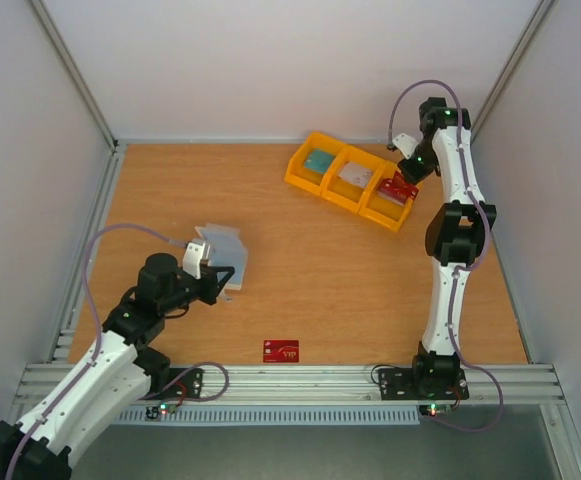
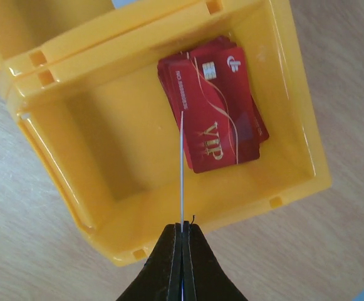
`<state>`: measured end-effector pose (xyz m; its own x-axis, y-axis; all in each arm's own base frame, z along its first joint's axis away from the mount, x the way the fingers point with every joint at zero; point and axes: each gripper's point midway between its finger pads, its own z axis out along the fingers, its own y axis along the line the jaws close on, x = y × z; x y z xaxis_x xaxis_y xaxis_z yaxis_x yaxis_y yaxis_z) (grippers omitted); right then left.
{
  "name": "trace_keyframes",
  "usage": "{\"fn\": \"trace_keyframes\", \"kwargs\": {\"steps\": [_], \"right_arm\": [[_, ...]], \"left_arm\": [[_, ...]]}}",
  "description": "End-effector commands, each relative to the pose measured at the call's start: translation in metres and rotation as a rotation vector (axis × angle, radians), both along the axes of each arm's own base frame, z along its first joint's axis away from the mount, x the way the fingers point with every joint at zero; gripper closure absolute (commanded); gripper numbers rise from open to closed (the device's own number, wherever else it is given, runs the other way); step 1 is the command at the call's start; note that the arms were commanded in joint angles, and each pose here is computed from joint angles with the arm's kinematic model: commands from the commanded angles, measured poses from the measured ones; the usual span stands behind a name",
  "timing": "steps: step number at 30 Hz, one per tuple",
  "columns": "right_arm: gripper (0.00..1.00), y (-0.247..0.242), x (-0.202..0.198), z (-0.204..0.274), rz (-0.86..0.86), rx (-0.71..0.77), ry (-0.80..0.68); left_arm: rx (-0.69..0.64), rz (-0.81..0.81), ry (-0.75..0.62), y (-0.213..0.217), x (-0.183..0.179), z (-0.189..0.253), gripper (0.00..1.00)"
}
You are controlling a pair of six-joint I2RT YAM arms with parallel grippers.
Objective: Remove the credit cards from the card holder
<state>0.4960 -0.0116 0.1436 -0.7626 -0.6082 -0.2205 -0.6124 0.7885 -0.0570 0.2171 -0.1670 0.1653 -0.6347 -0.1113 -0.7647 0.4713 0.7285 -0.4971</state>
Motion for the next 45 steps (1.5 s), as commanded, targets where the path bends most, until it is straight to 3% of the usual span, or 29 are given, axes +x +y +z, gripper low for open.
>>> {"fn": "trace_keyframes", "kwargs": {"steps": [1,16,28,34,40,45], "right_arm": [[0.99,0.003,0.010,-0.008,0.116,-0.039,-0.017],[0.99,0.031,0.044,-0.046,0.243,-0.031,-0.066],[0.99,0.031,0.043,-0.057,0.290,-0.046,-0.050],[0.78,-0.003,0.072,-0.065,0.223,-0.245,-0.126],[0.69,0.004,0.105,-0.044,0.237,-0.418,-0.291],[0.63,0.028,0.107,-0.007,0.274,-0.447,-0.381]], "left_arm": [[-0.003,0.015,-0.095,0.003,0.008,0.012,1.00],[0.004,0.034,-0.107,0.007,0.011,0.009,1.00],[-0.005,0.044,-0.125,0.010,0.012,0.011,1.00],[0.000,0.050,-0.105,0.010,0.013,0.007,1.00],[-0.009,0.047,-0.099,0.010,0.012,0.007,1.00],[-0.015,0.045,-0.102,0.009,0.012,0.008,1.00]]}}
